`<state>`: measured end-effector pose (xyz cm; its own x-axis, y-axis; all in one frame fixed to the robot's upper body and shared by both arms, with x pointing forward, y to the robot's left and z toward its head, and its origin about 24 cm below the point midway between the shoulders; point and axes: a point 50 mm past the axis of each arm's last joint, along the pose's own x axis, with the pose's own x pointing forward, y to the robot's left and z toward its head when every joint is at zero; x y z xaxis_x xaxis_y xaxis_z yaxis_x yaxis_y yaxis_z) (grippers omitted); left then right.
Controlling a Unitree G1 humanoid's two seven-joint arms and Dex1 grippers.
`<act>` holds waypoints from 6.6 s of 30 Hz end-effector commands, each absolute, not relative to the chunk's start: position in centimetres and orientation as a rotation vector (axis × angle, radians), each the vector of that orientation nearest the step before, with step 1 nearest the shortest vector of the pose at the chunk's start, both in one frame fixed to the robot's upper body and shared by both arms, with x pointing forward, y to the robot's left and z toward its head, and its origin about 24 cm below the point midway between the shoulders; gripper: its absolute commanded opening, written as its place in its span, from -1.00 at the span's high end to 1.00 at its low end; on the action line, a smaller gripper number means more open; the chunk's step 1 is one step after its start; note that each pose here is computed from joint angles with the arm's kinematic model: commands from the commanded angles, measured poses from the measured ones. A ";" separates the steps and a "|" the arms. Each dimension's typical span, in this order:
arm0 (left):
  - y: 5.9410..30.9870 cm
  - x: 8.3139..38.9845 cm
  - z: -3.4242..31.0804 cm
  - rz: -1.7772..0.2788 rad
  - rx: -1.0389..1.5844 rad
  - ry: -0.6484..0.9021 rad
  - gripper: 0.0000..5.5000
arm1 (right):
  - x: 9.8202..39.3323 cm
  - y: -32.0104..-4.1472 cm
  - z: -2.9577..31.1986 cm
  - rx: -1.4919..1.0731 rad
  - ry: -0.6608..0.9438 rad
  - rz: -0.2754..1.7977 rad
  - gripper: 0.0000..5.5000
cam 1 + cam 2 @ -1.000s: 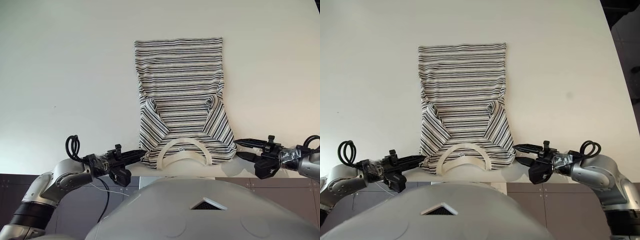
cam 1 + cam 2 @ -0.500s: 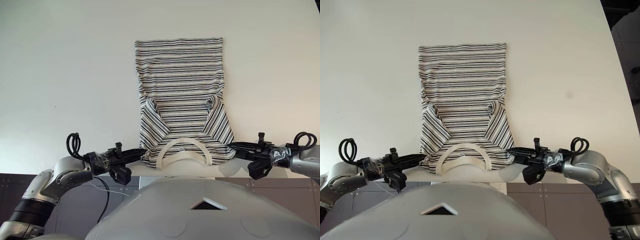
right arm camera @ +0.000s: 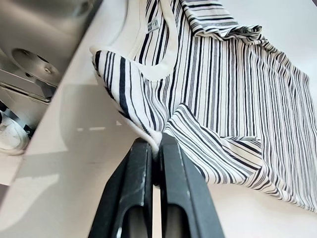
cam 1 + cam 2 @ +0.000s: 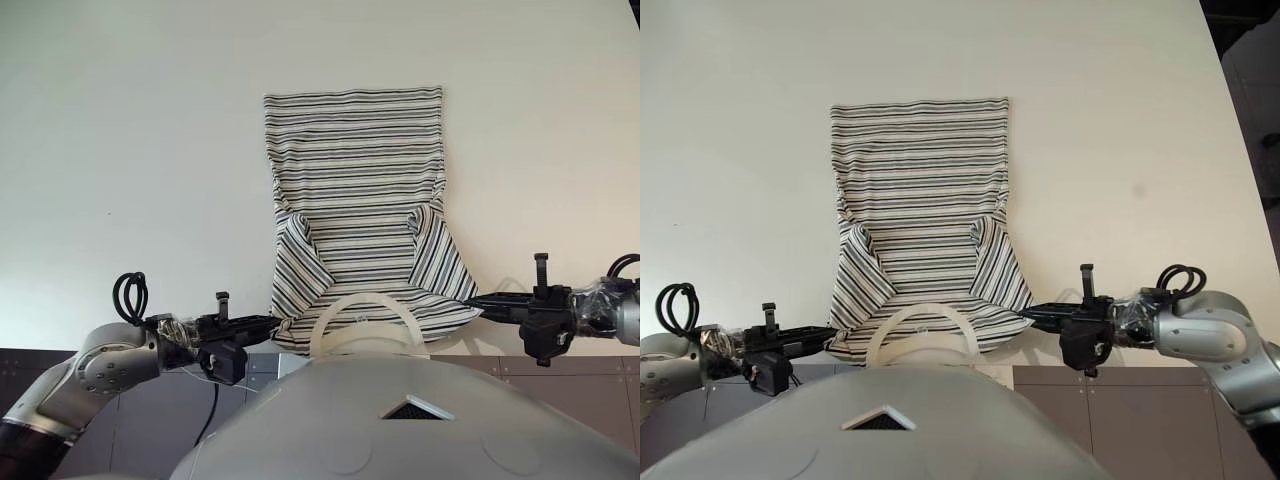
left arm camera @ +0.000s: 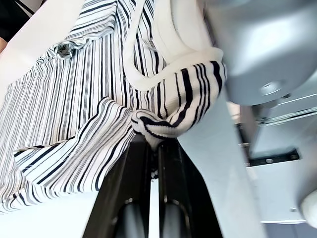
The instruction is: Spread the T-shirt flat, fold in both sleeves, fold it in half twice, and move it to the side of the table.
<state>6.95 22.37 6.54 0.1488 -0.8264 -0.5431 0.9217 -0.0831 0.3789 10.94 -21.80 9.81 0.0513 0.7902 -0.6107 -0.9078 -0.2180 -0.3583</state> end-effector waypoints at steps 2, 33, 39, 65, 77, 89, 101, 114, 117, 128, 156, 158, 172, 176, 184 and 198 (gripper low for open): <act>22.8 7.3 9.7 -1.435 0.635 0.229 0.96 | 11.0 -21.2 13.1 -0.729 0.277 1.546 0.96; 21.2 33.0 1.2 -0.508 0.372 0.453 0.49 | 37.5 -19.7 6.8 -0.254 0.456 0.670 0.42; 20.6 34.8 3.5 -0.436 0.250 0.350 0.34 | 37.4 -18.6 7.0 -0.263 0.377 0.749 0.35; 14.3 21.4 2.8 -1.025 1.058 0.200 0.34 | 24.8 -20.5 6.4 -0.817 0.644 1.865 0.35; 20.7 24.9 -0.4 -1.200 1.340 0.227 0.34 | 20.0 -13.1 7.4 -0.484 0.475 1.889 0.35; 19.6 25.9 9.5 -1.131 1.167 -0.385 0.34 | 21.8 -20.2 12.9 -0.467 0.315 1.392 0.35; 21.2 11.6 5.1 -1.418 1.029 0.008 -0.06 | 19.0 -23.0 10.5 -0.456 0.365 1.153 0.35; 19.6 13.0 1.6 -1.418 1.116 -0.003 0.03 | 19.4 -22.0 10.0 -0.441 0.348 1.172 0.35; 19.8 12.7 1.5 -1.443 1.107 0.001 0.19 | 19.4 -22.7 9.6 -0.467 0.369 1.159 0.35; 21.0 12.2 0.9 -1.479 1.086 0.026 0.83 | 18.7 -23.3 7.5 -0.908 0.261 1.273 0.35; 21.6 13.1 1.8 -1.560 1.094 -0.036 0.95 | 16.7 -16.0 2.6 -1.127 -0.136 1.553 0.46; 21.7 13.1 1.8 -1.560 1.095 -0.036 0.95 | 16.9 -16.2 2.5 -1.126 -0.115 1.551 0.60; 19.9 12.8 6.4 -1.524 0.897 -0.127 0.95 | 15.3 -18.0 9.0 -0.888 0.029 1.604 0.96; 19.7 10.9 9.1 -1.479 0.689 -0.045 0.96 | 14.3 -18.5 13.4 -0.762 0.137 1.598 0.96; 20.3 16.6 9.9 -1.236 0.422 0.124 0.96 | 21.6 -18.2 15.5 -0.573 0.236 1.545 0.96; 20.8 24.8 3.4 -1.053 0.481 0.313 0.96 | 35.1 -14.9 7.6 -0.654 0.488 1.335 0.96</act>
<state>24.57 20.75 4.53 0.4709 -0.7802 -0.4117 0.8822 0.4159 0.2208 34.48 -15.03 7.91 0.1375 0.7640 -0.6304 -0.9899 0.0831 -0.1151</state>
